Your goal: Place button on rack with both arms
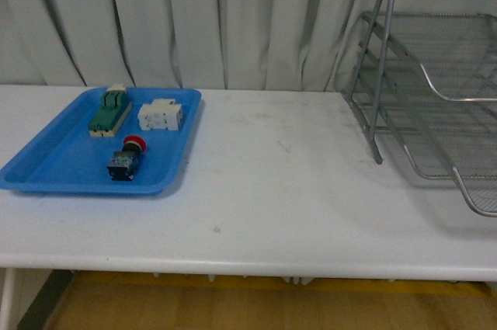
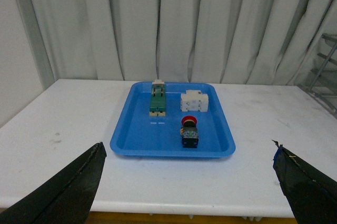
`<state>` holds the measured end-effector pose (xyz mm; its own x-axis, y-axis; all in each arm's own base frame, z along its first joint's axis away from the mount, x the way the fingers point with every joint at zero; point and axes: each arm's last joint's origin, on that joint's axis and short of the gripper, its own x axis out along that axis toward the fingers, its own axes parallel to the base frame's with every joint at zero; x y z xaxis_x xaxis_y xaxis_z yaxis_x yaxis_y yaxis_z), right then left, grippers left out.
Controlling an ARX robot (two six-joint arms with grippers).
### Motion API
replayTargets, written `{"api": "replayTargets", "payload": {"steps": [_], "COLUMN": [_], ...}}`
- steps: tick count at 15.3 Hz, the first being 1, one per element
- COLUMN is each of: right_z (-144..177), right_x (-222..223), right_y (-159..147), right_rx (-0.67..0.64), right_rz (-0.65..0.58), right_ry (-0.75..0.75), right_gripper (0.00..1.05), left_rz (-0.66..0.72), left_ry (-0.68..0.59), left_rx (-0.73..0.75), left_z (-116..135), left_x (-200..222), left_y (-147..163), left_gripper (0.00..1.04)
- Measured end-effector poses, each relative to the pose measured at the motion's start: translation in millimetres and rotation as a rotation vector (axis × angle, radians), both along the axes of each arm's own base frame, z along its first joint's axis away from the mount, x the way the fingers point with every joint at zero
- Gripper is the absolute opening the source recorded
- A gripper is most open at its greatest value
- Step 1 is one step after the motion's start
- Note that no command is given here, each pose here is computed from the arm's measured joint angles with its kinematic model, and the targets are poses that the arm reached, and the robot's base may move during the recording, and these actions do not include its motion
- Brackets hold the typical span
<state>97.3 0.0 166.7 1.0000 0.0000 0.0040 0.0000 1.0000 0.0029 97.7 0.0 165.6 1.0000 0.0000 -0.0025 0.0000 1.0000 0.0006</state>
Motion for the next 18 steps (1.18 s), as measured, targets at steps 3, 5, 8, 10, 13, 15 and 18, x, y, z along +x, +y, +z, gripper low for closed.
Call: {"api": "replayTargets", "payload": {"steps": [3,5,8,10,13,15,18], "right_z": [0.0,0.1,0.1,0.0,0.0,0.0,0.0], "right_x": [0.0,0.0,0.0,0.0,0.0,0.0,0.0], "right_y": [0.0,0.0,0.0,0.0,0.0,0.0,0.0], "right_rx": [0.0,0.0,0.0,0.0,0.0,0.0,0.0], "right_rz": [0.0,0.0,-0.001,-0.001,-0.001,-0.001,-0.001], "right_ry": [0.0,-0.001,-0.001,0.0,0.0,0.0,0.0], "right_gripper": [0.98,0.98,0.98,0.98,0.98,0.98,0.98], "left_rz": [0.014,0.184,0.213,0.126,0.062,0.07,0.008], "left_ry": [0.043,0.409,0.306,0.273,0.433,0.579,0.676], "left_rx": [-0.017,-0.187,-0.346,-0.31,-0.212,-0.176,-0.148], "left_z": [-1.6,8.3,35.7,56.9,48.4,23.1,4.2], "left_x": [-0.1,8.4,49.2,107.2,209.9,270.2,317.4], "left_y": [-0.2,-3.9,12.2,16.3,15.3,19.4,9.5], "left_gripper": [0.98,0.98,0.98,0.98,0.98,0.98,0.98]}}
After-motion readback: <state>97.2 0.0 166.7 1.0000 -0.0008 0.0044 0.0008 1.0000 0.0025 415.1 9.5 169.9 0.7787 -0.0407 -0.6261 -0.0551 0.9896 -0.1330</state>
